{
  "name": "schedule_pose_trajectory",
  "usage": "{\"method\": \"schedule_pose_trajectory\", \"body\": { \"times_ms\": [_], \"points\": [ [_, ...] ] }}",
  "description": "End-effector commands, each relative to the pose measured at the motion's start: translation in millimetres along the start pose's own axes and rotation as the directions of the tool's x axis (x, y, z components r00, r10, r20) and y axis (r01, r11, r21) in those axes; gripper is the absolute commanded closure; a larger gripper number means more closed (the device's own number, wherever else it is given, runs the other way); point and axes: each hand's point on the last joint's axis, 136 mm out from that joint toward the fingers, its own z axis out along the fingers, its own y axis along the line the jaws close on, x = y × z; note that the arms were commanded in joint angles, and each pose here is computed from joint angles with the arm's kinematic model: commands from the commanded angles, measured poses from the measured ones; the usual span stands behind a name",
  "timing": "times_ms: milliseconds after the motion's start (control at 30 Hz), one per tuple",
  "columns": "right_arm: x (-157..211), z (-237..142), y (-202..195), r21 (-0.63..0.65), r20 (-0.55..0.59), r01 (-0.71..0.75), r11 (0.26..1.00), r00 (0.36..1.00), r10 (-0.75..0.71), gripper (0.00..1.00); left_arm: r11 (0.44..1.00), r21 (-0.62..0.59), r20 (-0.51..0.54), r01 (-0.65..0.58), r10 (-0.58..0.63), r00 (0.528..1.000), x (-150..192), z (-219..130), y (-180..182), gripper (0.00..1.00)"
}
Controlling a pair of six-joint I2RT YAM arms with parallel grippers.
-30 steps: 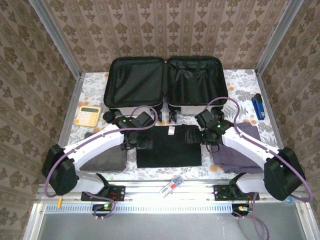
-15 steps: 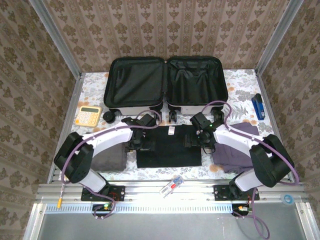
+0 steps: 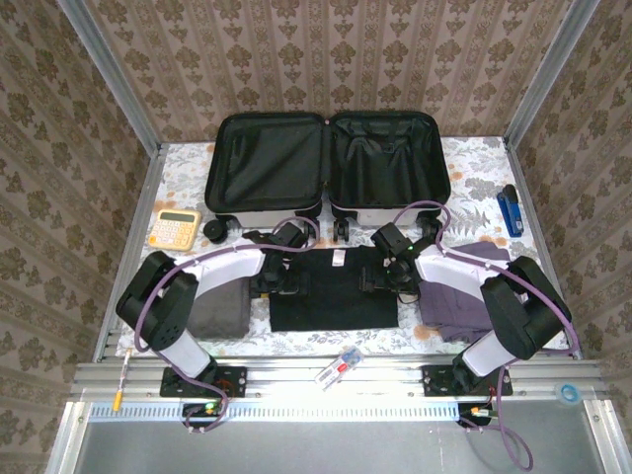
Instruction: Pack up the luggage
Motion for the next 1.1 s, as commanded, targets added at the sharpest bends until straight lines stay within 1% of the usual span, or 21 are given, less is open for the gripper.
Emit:
{"method": "schedule_pose_trajectory", "body": {
  "times_ms": [0, 200, 367, 500, 533, 633, 700, 767, 867, 967, 1033, 1067],
  "points": [
    [-2, 5, 14, -0.031, -0.01, -0.01, 0.999, 1.0, 0.01, 0.16, 1.0, 0.002, -0.024, -0.013, 0.013, 1.0, 3, 9, 2, 0.0],
    [3, 13, 23, -0.039, -0.03, 0.002, 0.999, 1.0, -0.004, 0.19, 1.0, 0.023, -0.023, -0.004, 0.004, 1.0, 1, 16, -2, 0.0],
    [3, 13, 37, -0.055, -0.031, 0.029, 0.998, 0.999, -0.03, 0.24, 0.997, 0.072, 0.001, -0.012, 0.012, 1.0, -5, 15, -17, 0.01],
    [1, 9, 47, -0.068, -0.02, 0.044, 0.997, 0.999, -0.046, 0.28, 0.997, 0.067, 0.01, -0.034, 0.034, 0.999, -7, 13, -22, 0.07],
    [1, 10, 48, -0.07, -0.022, 0.047, 0.996, 0.999, -0.049, 0.3, 0.997, 0.073, 0.009, -0.036, 0.035, 0.999, -7, 13, -23, 0.12],
    [4, 12, 48, -0.066, -0.037, 0.05, 0.997, 0.998, -0.053, 0.38, 0.996, 0.079, 0.0, -0.041, 0.041, 0.999, -6, 16, -26, 0.22],
    [4, 13, 47, -0.063, -0.038, 0.051, 0.997, 0.998, -0.054, 0.44, 0.996, 0.071, 0.004, -0.048, 0.048, 0.999, -6, 16, -27, 0.29],
    [4, 13, 49, -0.075, -0.035, 0.058, 0.996, 0.998, -0.06, 0.5, 0.997, 0.047, 0.001, -0.06, 0.06, 0.998, -4, 17, -25, 0.39],
    [4, 11, 49, -0.079, -0.025, 0.078, 0.994, 0.996, -0.08, 0.64, 0.997, 0.018, 0.003, -0.069, 0.069, 0.998, -5, 15, -21, 0.6],
    [2, 8, 50, -0.075, -0.022, 0.101, 0.992, 0.994, -0.103, 0.79, 0.997, 0.023, 0.01, -0.075, 0.074, 0.997, -5, 12, -22, 0.81],
    [2, 6, 49, -0.068, -0.022, 0.116, 0.991, 0.993, -0.118, 0.92, 0.996, 0.032, 0.02, -0.081, 0.08, 0.997, -5, 9, -24, 0.95],
    [1, 5, 49, -0.066, -0.022, 0.122, 0.99, 0.992, -0.123, 0.96, 0.996, 0.037, 0.024, -0.083, 0.082, 0.996, -6, 7, -25, 1.0]
  ]
}}
